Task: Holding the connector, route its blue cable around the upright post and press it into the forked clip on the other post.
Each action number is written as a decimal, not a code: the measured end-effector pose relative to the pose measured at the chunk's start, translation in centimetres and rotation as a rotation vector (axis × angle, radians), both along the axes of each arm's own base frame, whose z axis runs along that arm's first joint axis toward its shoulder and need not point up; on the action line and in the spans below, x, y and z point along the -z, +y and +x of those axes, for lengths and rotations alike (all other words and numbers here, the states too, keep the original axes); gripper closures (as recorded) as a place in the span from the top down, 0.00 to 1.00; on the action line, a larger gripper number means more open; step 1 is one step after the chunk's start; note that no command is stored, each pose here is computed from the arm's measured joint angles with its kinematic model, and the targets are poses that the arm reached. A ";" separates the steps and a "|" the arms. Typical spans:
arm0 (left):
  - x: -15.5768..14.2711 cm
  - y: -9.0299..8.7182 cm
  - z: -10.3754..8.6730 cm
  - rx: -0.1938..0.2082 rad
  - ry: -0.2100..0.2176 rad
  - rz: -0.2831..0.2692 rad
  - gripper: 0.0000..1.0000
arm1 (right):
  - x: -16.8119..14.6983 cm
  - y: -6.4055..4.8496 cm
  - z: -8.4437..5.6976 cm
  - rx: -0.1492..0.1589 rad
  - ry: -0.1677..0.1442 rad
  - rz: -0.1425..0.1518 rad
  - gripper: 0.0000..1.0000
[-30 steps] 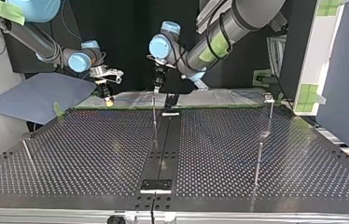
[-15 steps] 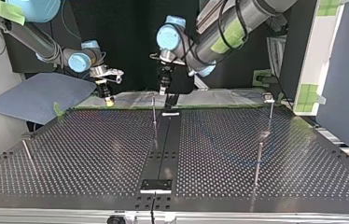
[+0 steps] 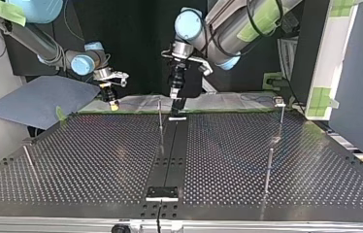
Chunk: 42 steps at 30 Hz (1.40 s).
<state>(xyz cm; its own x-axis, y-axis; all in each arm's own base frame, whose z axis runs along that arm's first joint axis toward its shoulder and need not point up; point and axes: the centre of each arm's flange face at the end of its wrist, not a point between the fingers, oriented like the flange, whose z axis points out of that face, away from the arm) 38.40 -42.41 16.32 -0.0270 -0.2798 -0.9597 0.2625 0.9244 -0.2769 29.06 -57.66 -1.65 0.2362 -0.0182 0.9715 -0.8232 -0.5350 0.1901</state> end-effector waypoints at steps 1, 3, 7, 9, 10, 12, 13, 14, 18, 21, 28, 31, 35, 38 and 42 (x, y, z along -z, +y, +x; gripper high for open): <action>-0.3 0.2 -0.2 0.000 -0.007 -0.004 1.00 | 0.0 0.0 0.0 0.000 0.000 0.001 0.00; -0.8 0.6 -0.6 -0.001 -0.024 -0.016 1.00 | 0.0 0.0 0.0 0.000 0.000 0.002 0.00; -1.8 1.3 -1.3 -0.002 -0.052 -0.037 1.00 | 0.0 0.0 0.0 0.001 0.002 0.005 0.00; -2.4 1.7 -1.7 -0.003 -0.068 -0.046 1.00 | 0.0 0.0 -0.1 0.006 0.004 0.007 0.00; -2.6 1.9 -1.9 -0.004 -0.075 -0.050 1.00 | 0.0 0.0 -0.2 0.012 0.008 0.009 0.00; -3.1 2.3 -2.3 -0.006 -0.090 -0.055 1.00 | 0.0 -0.2 -0.4 0.024 0.017 0.010 0.00; -3.2 2.5 -2.5 -0.007 -0.096 -0.056 1.00 | -0.1 -0.3 -0.6 0.034 0.025 0.011 0.00; -3.5 2.7 -2.8 -0.007 -0.102 -0.057 1.00 | -0.1 -0.4 -0.7 0.042 0.032 0.011 0.00; -4.0 3.4 -3.7 -0.009 -0.111 -0.056 1.00 | -0.1 -0.6 -1.3 0.066 0.060 0.025 0.00; -4.4 4.1 -4.5 -0.011 -0.120 -0.053 1.00 | -0.1 -0.7 -1.5 0.073 0.067 0.032 0.00; -5.6 5.9 -6.6 -0.013 -0.144 -0.077 1.00 | -1.1 -0.9 -1.6 0.077 0.071 0.027 0.00; -6.1 6.6 -7.5 -0.013 -0.163 -0.092 1.00 | -2.4 -1.0 -1.7 0.088 0.074 0.026 0.00; -6.7 7.4 -8.5 -0.016 -0.190 -0.109 1.00 | -4.7 -1.1 -1.8 0.105 0.077 0.026 0.00; -6.0 8.0 -9.3 -0.018 -0.191 -0.103 1.00 | -6.1 -0.7 -2.0 0.121 0.079 0.039 0.00; -3.7 8.6 -10.3 -0.018 -0.168 -0.072 1.00 | -7.6 0.1 -2.3 0.144 0.062 0.055 0.00</action>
<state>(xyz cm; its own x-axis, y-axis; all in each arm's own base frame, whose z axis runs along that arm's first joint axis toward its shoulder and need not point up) 28.13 -33.79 19.97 0.1378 -0.3467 -0.9278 0.2945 0.9087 -0.2958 26.80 -57.60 5.97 0.2870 -0.1090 0.9517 -0.8797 -0.4232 0.2168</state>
